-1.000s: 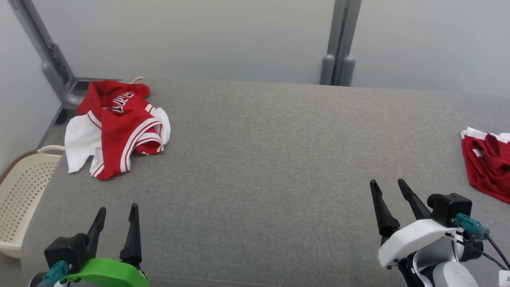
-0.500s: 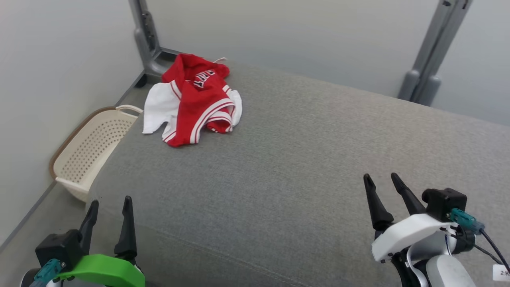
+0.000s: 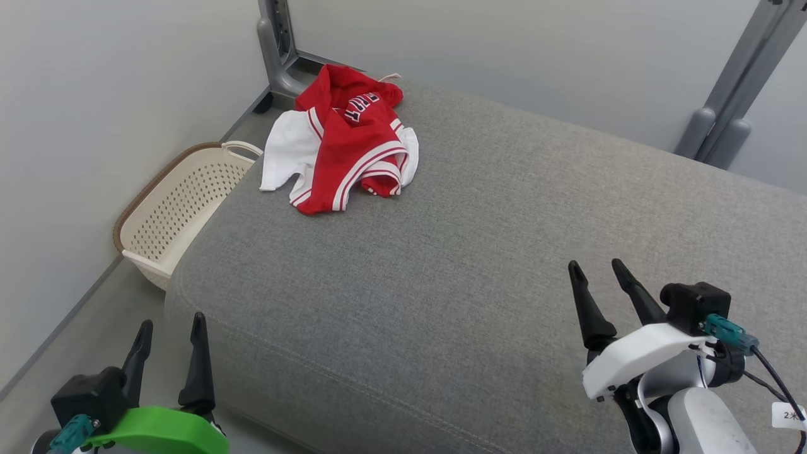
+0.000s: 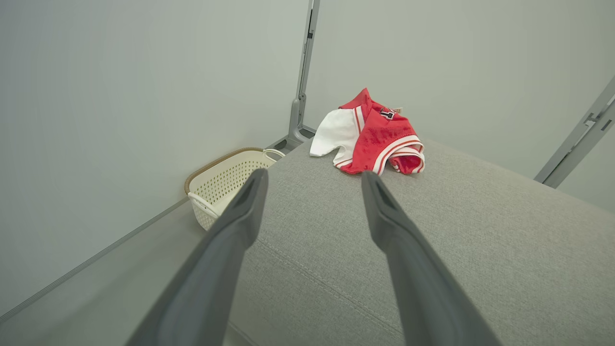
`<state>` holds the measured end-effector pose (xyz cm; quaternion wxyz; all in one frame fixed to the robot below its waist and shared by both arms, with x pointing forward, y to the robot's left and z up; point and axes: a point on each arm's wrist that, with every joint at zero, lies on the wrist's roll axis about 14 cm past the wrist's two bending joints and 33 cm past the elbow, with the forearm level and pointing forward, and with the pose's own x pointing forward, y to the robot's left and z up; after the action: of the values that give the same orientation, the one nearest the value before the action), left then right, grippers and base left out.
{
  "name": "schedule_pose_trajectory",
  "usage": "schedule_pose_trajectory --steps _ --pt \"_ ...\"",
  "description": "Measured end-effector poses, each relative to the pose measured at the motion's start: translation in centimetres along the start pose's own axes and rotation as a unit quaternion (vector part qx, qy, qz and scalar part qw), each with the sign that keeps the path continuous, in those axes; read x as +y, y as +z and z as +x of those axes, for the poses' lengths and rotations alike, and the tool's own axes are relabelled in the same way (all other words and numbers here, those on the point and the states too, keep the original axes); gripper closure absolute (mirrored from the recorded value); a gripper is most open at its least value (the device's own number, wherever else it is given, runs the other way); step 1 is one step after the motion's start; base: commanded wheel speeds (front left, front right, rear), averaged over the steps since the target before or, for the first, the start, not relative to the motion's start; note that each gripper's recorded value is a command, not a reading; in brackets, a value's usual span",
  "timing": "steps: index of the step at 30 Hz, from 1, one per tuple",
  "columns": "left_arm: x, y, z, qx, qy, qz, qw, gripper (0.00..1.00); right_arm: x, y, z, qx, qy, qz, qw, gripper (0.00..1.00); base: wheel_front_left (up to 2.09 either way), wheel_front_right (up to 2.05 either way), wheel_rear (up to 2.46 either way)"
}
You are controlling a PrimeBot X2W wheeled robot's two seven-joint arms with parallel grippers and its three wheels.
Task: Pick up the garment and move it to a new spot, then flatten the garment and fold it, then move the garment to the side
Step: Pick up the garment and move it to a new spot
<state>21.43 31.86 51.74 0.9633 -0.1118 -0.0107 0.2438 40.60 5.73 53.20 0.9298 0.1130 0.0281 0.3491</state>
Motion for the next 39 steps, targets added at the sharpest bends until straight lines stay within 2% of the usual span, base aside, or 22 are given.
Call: schedule_pose_trajectory --steps 7,11,16,21,30,39 --pt "-0.7 1.1 1.6 0.005 -0.027 0.014 1.0 0.0 -2.0 0.4 -1.1 -0.007 -0.032 -0.003 0.999 0.0 0.0 0.0 0.0" --pt "-0.7 3.1 3.3 -0.012 -0.037 0.03 0.999 0.0 -2.5 1.8 -1.0 -0.022 -0.039 -0.018 0.999 0.0 0.0 0.0 0.0" --pt "-1.5 6.2 6.5 -0.036 -0.054 0.05 0.997 0.0 -3.9 4.3 -0.2 -0.047 -0.052 -0.039 0.997 0.0 0.0 0.0 0.0" --pt "-2.6 7.6 10.7 -0.026 -0.067 0.059 0.996 0.0 -6.1 5.7 0.6 -0.065 -0.072 -0.046 0.994 0.0 0.0 0.0 0.0" --pt "-5.9 4.9 19.1 0.039 -0.092 0.068 0.993 0.0 -11.5 6.0 1.7 -0.079 -0.116 -0.043 0.989 0.0 0.0 0.0 0.0" --pt "-9.2 -0.8 26.0 0.101 -0.107 0.069 0.987 0.0 -17.2 3.5 1.2 -0.056 -0.163 -0.048 0.984 0.0 0.0 0.0 0.0"
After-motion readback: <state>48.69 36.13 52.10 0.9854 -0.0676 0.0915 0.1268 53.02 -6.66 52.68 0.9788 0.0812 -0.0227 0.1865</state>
